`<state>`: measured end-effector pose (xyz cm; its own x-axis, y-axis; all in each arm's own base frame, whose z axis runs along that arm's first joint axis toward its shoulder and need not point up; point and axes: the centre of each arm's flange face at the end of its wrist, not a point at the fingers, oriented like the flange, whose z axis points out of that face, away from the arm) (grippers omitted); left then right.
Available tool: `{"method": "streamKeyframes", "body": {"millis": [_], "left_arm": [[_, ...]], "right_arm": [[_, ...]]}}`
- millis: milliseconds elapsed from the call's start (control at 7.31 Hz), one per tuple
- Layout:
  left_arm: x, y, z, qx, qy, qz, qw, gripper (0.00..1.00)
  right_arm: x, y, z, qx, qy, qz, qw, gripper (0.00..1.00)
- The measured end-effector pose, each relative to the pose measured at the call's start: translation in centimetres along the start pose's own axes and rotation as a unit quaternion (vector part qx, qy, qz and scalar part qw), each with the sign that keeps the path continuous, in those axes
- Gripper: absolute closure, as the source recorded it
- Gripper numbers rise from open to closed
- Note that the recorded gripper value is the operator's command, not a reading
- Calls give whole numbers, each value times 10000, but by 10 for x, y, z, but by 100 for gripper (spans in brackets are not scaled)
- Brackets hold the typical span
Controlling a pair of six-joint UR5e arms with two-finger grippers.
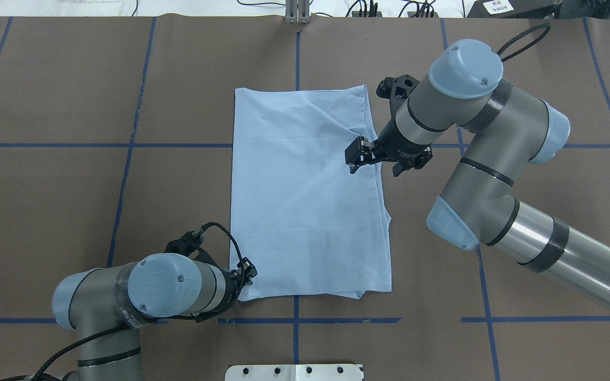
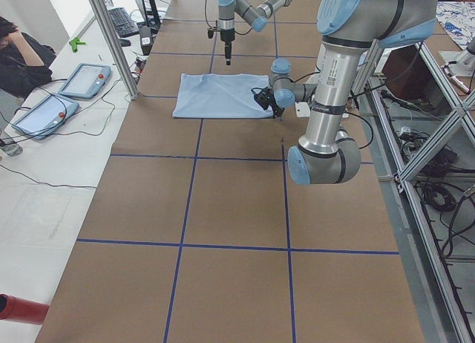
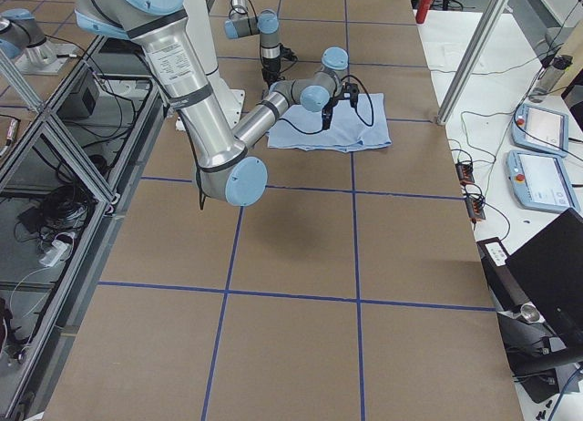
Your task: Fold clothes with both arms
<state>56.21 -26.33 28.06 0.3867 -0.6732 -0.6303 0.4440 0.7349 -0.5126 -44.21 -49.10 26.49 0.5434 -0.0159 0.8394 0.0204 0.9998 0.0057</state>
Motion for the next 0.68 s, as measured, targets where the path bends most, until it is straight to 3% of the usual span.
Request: {"method": "streamKeyframes", "body": {"millis": [137, 274, 684], "left_arm": [[0, 0, -1, 8, 14, -45, 10000, 85], [1, 0, -1, 23, 34, -63, 10000, 97], [-2, -2, -7, 94, -4, -41, 9999, 100]], "right_arm": [[0, 0, 0, 1, -1, -1, 10000, 0], [0, 0, 0, 1, -2, -1, 10000, 0], [0, 2, 0, 1, -2, 50, 10000, 0]]}}
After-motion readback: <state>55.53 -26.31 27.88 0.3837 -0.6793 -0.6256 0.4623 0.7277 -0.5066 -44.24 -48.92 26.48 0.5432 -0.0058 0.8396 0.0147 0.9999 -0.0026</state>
